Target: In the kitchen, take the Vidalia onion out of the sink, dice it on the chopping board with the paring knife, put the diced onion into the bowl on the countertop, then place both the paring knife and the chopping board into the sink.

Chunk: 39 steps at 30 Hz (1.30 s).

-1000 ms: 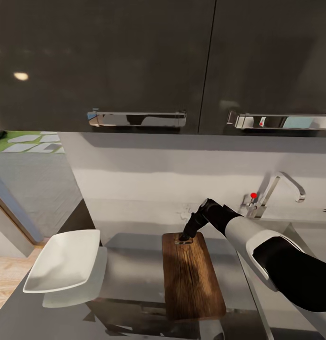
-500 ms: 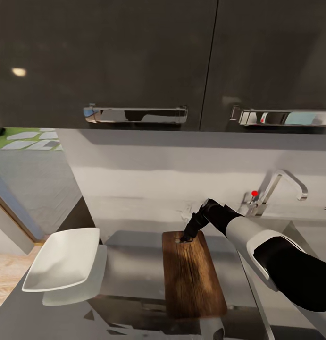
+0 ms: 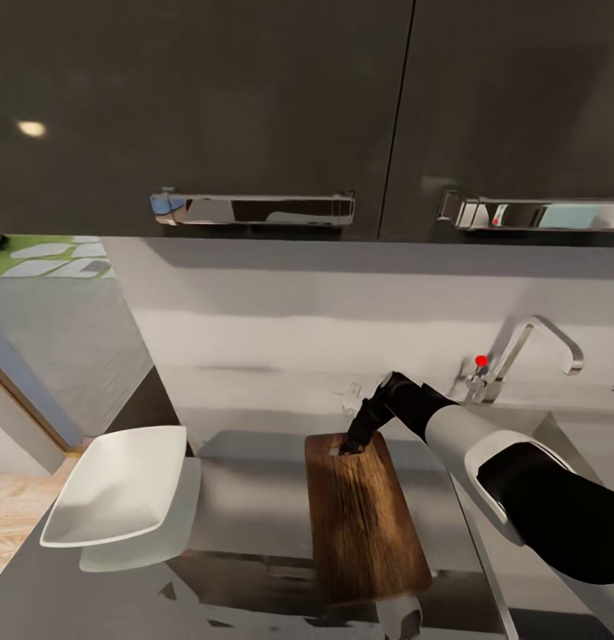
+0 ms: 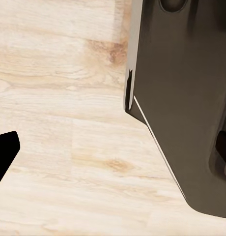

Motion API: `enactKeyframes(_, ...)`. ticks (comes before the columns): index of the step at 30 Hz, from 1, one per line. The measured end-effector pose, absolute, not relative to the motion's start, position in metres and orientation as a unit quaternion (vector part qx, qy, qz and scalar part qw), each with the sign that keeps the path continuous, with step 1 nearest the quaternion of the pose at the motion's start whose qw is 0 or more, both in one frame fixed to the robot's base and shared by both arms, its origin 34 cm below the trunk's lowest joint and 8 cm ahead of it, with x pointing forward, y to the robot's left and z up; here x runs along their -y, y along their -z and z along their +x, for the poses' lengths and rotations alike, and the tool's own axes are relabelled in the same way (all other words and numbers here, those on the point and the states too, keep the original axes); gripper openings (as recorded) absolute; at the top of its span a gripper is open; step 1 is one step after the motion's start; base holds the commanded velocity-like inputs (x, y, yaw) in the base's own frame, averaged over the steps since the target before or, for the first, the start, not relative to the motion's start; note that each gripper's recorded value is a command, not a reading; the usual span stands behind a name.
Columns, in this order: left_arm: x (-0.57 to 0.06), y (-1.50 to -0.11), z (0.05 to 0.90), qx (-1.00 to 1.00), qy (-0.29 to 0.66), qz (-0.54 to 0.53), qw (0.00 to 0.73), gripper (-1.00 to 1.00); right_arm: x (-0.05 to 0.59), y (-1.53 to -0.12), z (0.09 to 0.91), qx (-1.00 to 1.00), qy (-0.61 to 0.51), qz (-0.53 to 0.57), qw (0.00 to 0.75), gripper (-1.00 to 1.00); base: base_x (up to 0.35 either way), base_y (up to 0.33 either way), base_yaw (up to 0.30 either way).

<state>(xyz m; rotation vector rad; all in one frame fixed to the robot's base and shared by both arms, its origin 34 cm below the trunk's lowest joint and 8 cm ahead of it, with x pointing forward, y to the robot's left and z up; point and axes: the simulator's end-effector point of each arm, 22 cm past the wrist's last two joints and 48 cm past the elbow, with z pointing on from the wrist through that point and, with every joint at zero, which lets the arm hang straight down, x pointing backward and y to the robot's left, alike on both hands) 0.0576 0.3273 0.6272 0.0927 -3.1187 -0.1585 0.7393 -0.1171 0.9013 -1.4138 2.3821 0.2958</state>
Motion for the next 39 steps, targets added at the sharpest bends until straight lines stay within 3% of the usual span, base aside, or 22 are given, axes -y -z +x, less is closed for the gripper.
enactKeyframes(5,-0.3273,-0.6273,0.0573,0.998,0.051,0.030,0.009,1.00,0.1171,-0.9013,0.7397,-0.842,-0.105,-0.499,0.177,1.00,0.000,0.000,0.000)
enactKeyframes(6,-0.3273,-0.6273,0.0572,0.998,0.051,0.030,0.009,1.00,0.1171,-0.9013,0.7397,-0.842,-0.104,-0.499,0.177,-1.00,0.000,0.000,0.000)
enactKeyframes(39,-0.3273,-0.6273,0.0573,0.998,0.051,0.030,0.009,1.00,0.1134,-0.9014,0.7391,-0.840,-0.105,-0.503,0.177,-1.00,0.000,0.000,0.000)
